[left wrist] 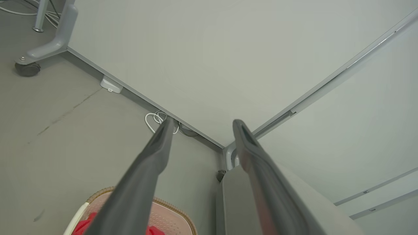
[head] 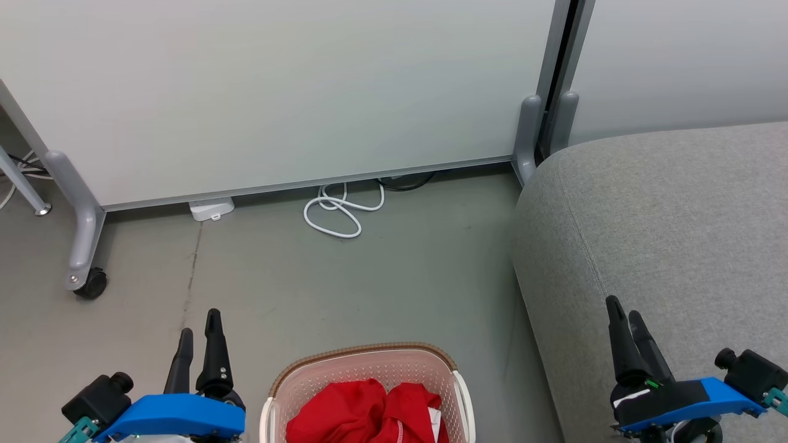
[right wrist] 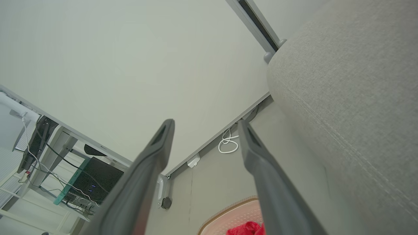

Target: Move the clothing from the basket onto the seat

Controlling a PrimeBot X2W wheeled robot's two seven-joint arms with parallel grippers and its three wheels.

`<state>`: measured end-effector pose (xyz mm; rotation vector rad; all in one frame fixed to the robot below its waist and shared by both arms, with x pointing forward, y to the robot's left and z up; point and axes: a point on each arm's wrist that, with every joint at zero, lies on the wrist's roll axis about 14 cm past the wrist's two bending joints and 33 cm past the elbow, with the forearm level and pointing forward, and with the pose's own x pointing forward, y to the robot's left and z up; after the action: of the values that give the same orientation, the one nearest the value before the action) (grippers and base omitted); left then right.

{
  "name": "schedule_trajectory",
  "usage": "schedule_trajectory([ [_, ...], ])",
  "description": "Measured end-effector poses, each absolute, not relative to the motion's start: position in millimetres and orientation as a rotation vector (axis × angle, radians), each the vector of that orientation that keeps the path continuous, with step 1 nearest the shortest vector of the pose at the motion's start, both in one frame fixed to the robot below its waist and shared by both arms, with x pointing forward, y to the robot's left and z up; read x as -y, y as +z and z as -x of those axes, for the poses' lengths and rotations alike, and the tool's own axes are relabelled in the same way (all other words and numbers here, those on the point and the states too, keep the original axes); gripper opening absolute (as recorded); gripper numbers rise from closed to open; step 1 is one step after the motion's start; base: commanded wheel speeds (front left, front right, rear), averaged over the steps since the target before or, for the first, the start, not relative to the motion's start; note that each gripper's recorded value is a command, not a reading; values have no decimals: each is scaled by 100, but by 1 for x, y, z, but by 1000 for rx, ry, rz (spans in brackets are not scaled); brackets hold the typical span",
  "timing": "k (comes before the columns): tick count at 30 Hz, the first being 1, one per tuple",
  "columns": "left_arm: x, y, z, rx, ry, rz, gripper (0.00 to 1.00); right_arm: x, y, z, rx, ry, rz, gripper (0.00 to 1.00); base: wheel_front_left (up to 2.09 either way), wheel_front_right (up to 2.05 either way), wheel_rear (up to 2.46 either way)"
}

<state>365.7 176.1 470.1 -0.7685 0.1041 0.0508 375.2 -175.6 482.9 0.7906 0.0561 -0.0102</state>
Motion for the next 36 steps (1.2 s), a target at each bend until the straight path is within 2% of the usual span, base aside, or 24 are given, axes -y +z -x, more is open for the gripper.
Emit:
schedule_trajectory([
  [36,-169,483,-365,-31,-7,392,100,163,490,-379,-8,69,-383,100,0,0,0],
])
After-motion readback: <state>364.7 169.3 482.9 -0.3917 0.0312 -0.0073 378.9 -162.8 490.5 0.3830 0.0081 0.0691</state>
